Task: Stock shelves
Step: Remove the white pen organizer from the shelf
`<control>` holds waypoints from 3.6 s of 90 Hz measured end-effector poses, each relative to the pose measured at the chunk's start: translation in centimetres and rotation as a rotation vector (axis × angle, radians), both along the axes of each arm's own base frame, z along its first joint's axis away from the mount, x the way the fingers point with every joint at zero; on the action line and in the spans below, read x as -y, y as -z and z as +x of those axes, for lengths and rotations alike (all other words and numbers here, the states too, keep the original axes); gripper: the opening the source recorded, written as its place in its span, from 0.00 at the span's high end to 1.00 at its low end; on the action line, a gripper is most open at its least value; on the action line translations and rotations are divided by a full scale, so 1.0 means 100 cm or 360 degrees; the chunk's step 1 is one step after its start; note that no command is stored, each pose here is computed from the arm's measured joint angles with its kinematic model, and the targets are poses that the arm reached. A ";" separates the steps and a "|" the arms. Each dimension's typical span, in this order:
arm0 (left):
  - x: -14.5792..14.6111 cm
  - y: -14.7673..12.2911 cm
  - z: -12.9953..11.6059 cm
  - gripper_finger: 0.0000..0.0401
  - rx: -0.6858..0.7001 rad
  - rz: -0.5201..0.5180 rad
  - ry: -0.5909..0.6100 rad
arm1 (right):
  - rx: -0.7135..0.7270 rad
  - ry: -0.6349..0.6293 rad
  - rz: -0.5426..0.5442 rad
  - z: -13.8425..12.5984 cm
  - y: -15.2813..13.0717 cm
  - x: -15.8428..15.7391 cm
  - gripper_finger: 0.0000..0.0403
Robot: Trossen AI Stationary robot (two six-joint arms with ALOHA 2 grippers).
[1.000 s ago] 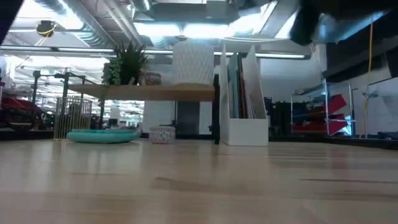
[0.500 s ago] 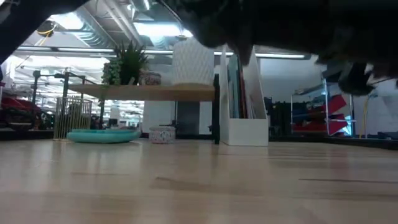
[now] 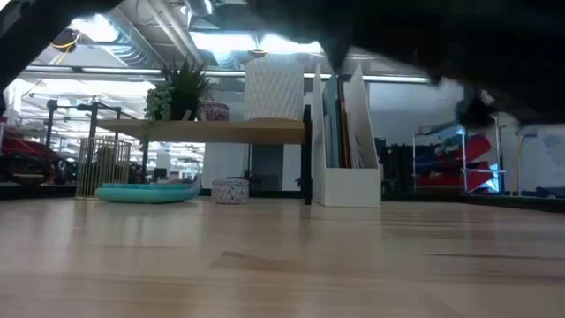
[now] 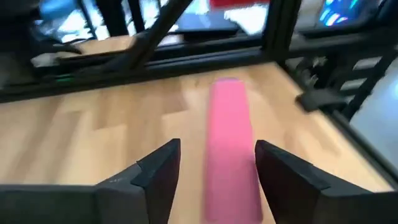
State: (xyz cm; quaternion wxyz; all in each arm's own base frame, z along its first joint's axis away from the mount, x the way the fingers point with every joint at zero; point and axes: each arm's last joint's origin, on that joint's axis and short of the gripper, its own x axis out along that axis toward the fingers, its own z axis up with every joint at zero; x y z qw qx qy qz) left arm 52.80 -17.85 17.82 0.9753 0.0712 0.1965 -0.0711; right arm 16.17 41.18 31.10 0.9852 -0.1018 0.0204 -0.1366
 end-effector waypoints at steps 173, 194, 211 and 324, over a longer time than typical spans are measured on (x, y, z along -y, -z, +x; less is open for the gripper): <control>-0.216 -0.213 -0.184 0.99 -0.1038 0.0643 -0.0857 | -0.0071 0.0009 0.0124 0.033 0.055 0.024 0.49; -0.136 -0.233 -0.210 1.00 -0.0884 0.0423 -0.0601 | -0.0077 0.0011 0.0105 0.033 0.056 0.024 0.49; -0.048 -0.221 -0.243 1.00 -0.1154 0.0015 -0.0348 | -0.0082 0.0015 0.0093 0.034 0.056 0.025 0.49; 0.190 -0.056 -0.410 0.99 -0.1208 -0.0266 -0.1327 | -0.0100 0.0043 0.0055 0.040 0.058 0.030 0.49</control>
